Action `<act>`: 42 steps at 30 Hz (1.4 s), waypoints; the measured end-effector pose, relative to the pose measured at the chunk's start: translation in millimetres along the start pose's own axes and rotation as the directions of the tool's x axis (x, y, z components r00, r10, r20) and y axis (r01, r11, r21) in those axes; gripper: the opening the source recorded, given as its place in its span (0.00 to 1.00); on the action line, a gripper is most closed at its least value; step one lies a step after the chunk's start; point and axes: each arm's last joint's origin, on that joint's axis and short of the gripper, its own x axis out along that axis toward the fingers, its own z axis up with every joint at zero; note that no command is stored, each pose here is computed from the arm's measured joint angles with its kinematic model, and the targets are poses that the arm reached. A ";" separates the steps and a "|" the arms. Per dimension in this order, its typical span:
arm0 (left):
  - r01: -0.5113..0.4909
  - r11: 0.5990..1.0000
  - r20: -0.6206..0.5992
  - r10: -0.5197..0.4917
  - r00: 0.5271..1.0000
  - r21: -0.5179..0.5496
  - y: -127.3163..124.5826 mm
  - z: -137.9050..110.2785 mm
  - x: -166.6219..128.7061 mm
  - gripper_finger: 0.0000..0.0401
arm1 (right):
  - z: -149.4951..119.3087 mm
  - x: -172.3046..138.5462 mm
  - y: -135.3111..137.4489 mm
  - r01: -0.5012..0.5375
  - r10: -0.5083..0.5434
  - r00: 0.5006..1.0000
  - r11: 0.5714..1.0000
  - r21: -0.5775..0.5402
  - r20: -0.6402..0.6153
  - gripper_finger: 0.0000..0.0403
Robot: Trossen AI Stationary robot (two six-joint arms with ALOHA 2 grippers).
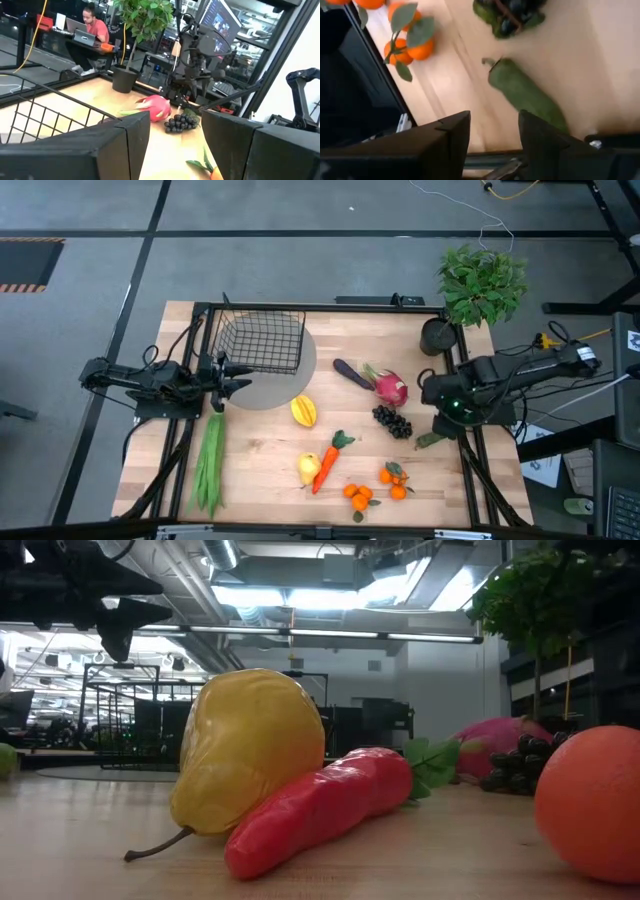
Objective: Build produce basket
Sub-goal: Put the yellow starfruit into the black wire basket
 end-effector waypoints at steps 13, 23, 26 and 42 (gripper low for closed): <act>0.000 1.000 -0.001 0.000 1.000 0.001 0.0 -0.1 0.0 0.42 | -21.7 29.1 28.9 0.220 -0.219 0.966 0.976 0.007 0.135 0.39; 0.000 1.000 -0.004 0.000 1.000 0.002 0.1 -0.4 0.0 0.42 | -22.5 44.7 33.7 0.349 -0.326 0.929 0.929 -0.121 0.175 0.39; 0.000 1.000 -0.004 0.000 1.000 0.002 0.1 -0.4 0.0 0.42 | -21.3 50.4 34.3 0.384 -0.357 0.920 0.903 -0.191 0.160 0.39; 0.006 0.994 0.006 -0.005 1.000 -0.113 -0.2 -0.9 0.9 0.42 | -13.4 73.9 38.8 0.443 -0.425 0.896 0.868 -0.222 0.128 0.39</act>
